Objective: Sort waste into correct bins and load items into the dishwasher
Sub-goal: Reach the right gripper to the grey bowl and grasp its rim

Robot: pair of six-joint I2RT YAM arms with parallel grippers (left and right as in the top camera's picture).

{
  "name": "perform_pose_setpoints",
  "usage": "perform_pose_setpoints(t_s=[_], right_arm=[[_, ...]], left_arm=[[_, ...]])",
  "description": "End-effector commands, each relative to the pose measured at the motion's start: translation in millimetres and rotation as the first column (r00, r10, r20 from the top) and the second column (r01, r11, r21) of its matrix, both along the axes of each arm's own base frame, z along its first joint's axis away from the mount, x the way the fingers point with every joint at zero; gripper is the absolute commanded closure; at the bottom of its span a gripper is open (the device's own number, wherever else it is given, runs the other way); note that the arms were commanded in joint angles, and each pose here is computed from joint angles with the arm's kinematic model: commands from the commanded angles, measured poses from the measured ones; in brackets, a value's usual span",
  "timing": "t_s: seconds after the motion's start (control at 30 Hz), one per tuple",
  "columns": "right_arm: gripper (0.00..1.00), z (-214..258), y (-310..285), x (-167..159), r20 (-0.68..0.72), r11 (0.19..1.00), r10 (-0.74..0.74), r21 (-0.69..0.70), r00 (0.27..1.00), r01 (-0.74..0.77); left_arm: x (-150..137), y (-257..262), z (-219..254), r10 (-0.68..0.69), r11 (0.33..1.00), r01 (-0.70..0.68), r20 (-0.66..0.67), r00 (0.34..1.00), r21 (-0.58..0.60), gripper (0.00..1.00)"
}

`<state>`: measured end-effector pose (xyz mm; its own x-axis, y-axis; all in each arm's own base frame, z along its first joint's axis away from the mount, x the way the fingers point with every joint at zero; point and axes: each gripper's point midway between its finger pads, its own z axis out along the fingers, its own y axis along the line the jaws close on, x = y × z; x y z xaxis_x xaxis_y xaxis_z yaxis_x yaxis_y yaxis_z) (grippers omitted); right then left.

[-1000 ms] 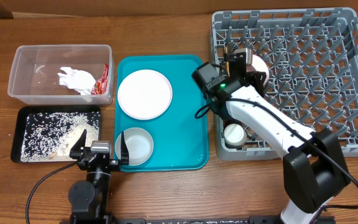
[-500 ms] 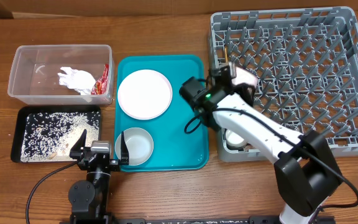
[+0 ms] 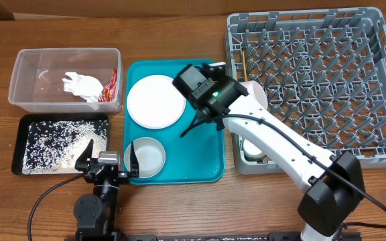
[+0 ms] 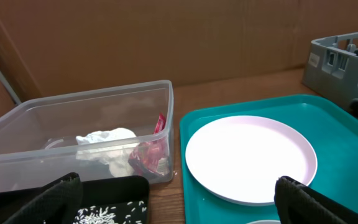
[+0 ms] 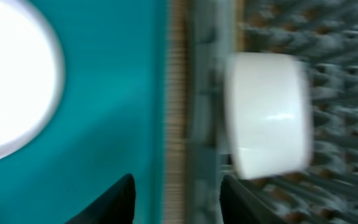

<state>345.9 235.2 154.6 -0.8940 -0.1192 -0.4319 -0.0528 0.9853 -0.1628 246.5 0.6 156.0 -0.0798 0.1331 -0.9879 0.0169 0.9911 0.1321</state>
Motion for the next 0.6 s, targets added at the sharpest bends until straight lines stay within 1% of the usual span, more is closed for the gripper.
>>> perform_pose_setpoints(t_s=[0.0,0.07,0.17,0.27,0.3,0.37,0.43,0.5,0.57], right_arm=[[0.48,-1.6,62.0,-32.0,-0.155,0.954,0.137,0.288,0.978,-0.088],[0.46,-3.1,84.9,-44.9,-0.204,0.912,0.206,0.396,0.957,-0.112],[0.46,-9.4,113.5,-61.8,-0.24,0.845,0.301,0.516,0.923,-0.141],[0.46,-29.8,133.3,-81.5,-0.282,0.802,0.373,0.577,0.884,-0.155],[0.46,-40.7,137.0,-89.2,-0.31,0.802,0.375,0.582,0.874,-0.137],[0.47,-66.3,136.7,-99.5,-0.368,0.827,0.336,0.556,0.867,-0.085],[0.5,-87.4,139.2,-105.6,-0.384,0.833,0.339,0.546,0.859,-0.085],[0.5,-107.5,140.0,-105.7,-0.383,0.847,0.332,0.523,0.862,-0.094],[0.58,-122.1,139.2,-105.2,-0.394,0.859,0.321,0.504,0.861,-0.09]], left_arm=[[-0.3,-1.5,0.0,-0.012,1.0,0.012,0.005,1.0,0.018,0.0],[-0.3,-1.5,0.0,-0.012,1.0,0.012,0.005,1.0,0.018,0.0],[-0.3,-1.5,0.0,-0.012,1.0,0.012,0.005,1.0,0.018,0.0],[-0.3,-1.5,0.0,-0.012,1.0,0.012,0.005,1.0,0.018,0.0],[-0.3,-1.5,0.0,-0.012,1.0,0.012,0.005,1.0,0.018,0.0],[-0.3,-1.5,0.0,-0.012,1.0,0.012,0.005,1.0,0.018,0.0],[-0.3,-1.5,0.1,-0.012,1.0,0.012,0.005,1.0,0.018,0.0],[-0.3,-1.5,0.0,-0.012,1.0,0.012,0.005,1.0,0.018,0.0],[-0.3,-1.4,0.0,-0.011,1.0,0.011,0.005,1.0,0.018,0.0]])
